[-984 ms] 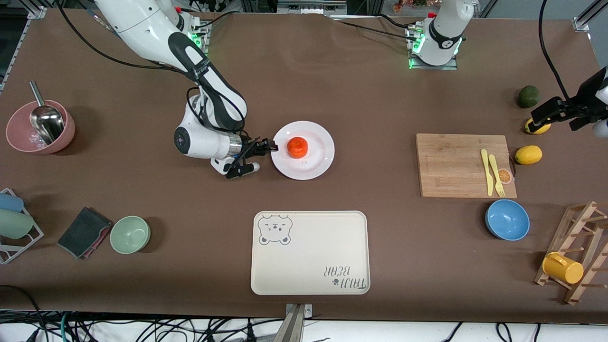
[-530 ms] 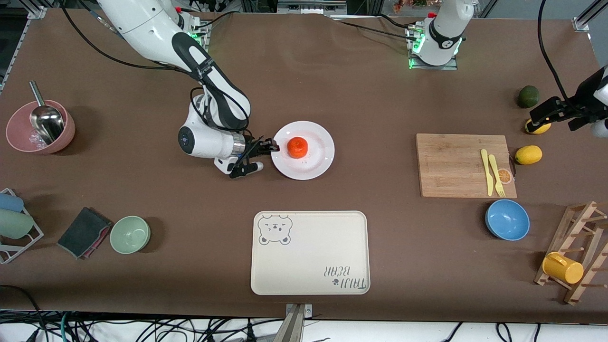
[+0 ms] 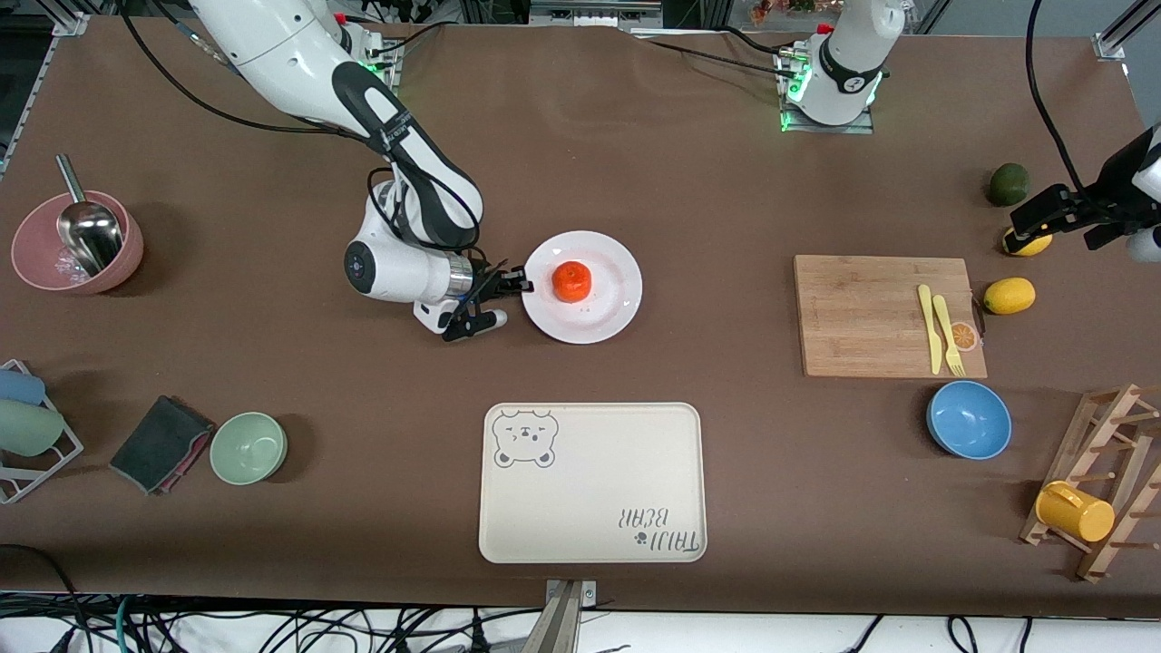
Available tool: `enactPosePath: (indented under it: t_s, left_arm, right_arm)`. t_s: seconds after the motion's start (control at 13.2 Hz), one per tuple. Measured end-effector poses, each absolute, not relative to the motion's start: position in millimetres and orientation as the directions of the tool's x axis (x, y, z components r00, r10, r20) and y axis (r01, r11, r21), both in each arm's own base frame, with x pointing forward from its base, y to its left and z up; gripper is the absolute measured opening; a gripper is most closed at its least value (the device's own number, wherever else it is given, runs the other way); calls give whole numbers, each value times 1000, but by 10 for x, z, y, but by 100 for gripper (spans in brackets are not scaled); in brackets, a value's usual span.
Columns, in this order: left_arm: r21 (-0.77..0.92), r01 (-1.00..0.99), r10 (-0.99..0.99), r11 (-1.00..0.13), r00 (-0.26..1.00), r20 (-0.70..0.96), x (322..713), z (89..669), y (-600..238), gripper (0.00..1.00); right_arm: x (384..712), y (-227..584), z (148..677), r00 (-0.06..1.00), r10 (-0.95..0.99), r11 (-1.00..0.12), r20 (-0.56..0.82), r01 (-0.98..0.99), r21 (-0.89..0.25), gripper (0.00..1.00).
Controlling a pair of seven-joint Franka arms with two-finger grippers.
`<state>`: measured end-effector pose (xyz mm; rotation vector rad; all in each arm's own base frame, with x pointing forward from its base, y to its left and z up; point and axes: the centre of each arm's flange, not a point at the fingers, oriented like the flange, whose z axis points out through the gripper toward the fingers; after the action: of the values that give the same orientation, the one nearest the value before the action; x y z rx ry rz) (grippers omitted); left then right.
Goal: Place orange and plate with both arms
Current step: 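Move the right gripper to the plate rim and grasp it, then slide the plate with the right gripper onto the bear placemat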
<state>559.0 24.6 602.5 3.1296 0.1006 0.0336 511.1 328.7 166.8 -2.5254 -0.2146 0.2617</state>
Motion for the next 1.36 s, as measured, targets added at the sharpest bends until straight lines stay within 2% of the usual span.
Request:
enactPosePath:
  t_s: [0.45,1.36]
  left_arm:
    - [11,64,64,-998,998,21,5591,6024,246,100]
    - [11,64,64,-998,998,20,5590,6023,246,100]
  right_arm:
    - [5131,3278,1673,971,193,-813,-142,77,-578,10]
    - [5331,3132,1769,983,7,-749,-182,-116,-652,7]
